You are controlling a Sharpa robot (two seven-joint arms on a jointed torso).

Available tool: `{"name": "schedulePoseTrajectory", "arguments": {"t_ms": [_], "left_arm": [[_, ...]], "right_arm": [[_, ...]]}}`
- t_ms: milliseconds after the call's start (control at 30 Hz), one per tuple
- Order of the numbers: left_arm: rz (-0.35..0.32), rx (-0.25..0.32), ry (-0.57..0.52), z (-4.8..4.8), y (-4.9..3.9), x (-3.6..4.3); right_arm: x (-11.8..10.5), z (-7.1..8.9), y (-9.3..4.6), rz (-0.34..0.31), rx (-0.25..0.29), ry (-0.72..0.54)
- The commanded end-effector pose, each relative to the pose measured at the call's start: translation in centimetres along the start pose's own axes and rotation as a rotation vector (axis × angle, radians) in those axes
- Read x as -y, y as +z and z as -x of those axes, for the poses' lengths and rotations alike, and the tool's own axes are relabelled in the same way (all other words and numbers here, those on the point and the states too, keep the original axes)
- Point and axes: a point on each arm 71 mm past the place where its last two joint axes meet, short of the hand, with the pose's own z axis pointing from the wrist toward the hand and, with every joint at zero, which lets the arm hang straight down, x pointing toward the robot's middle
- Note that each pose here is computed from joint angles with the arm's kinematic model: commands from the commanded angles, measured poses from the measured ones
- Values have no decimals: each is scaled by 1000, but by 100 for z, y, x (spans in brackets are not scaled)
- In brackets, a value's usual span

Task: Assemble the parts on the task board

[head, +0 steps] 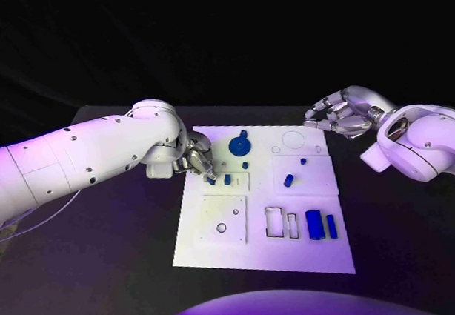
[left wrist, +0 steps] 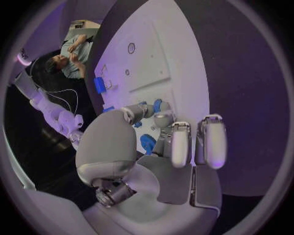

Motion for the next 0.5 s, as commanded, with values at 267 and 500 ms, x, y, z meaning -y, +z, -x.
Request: {"name": "schedulePoseTrajectory", "arguments": {"t_ms": [267, 500], "left_arm": [[2, -50, 16, -103, 55, -9], [4, -49, 14, -99, 57, -17]], "right_arm": [[-5, -14, 1, 7, -13, -8], [-4, -13, 2, 7, -13, -8]]}}
